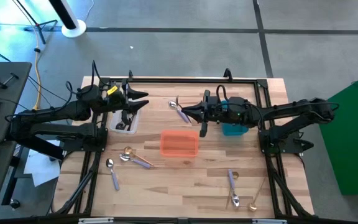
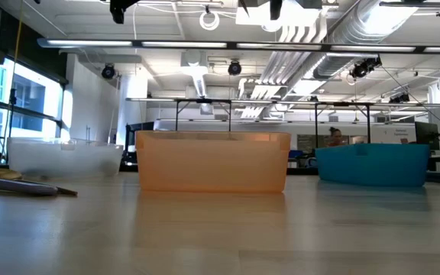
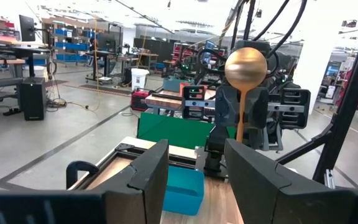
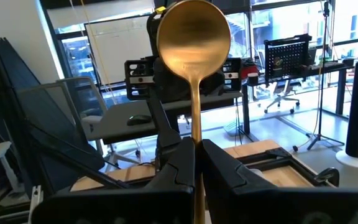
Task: Sort silverware by color (type)
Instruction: Put the top center gold spoon into the blue bin
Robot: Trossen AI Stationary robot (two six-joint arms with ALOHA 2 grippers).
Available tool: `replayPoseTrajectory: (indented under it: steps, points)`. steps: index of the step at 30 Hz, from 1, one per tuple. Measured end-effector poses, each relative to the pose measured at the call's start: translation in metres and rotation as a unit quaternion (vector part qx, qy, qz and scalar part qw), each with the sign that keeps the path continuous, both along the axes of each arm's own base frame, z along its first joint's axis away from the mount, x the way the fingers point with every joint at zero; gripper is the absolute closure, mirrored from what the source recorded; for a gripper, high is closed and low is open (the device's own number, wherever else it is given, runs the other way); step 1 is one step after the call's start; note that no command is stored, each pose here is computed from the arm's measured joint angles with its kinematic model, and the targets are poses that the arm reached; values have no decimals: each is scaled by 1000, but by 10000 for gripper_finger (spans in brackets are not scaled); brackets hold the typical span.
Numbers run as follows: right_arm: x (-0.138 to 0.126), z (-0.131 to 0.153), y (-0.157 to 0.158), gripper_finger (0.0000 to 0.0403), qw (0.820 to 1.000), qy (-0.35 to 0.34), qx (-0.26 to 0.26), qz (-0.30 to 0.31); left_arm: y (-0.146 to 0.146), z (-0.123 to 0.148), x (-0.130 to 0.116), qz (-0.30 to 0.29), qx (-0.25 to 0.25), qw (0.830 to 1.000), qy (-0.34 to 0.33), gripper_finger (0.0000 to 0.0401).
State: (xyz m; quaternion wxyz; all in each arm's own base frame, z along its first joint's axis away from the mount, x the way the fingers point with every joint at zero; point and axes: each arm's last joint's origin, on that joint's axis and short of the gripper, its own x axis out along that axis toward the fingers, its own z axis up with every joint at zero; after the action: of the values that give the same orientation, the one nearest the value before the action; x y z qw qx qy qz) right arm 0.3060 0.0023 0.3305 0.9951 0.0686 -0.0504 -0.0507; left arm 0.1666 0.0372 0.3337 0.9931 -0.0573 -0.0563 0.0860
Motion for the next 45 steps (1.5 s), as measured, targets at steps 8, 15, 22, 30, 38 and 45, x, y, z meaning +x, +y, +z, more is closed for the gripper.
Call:
replayPoseTrajectory:
  steps: [8, 15, 22, 30, 38, 45]
  points:
    - [0, 0, -1, 403, 1000, 0, 0, -2, 0, 0, 0, 0, 0, 1000, 0, 252]
    - [0, 0, -2, 403, 1000, 0, 2, -3, 0, 0, 1, 0, 0, 1000, 1, 252]
    - [-22, -1, -4, 403, 995, 88, 21, -37, 1, -3, 4, -1, -9, 1000, 9, 252]
    - [-73, -3, -10, 403, 970, 202, 44, -132, 3, -10, 13, 0, -18, 999, 28, 252]
    - [-112, -32, -13, 403, 949, 222, 94, -204, 4, -12, 16, -1, -29, 999, 31, 252]
    - [-127, -38, -25, 403, 938, 213, 117, -249, 4, -11, 16, -1, -29, 999, 29, 252]
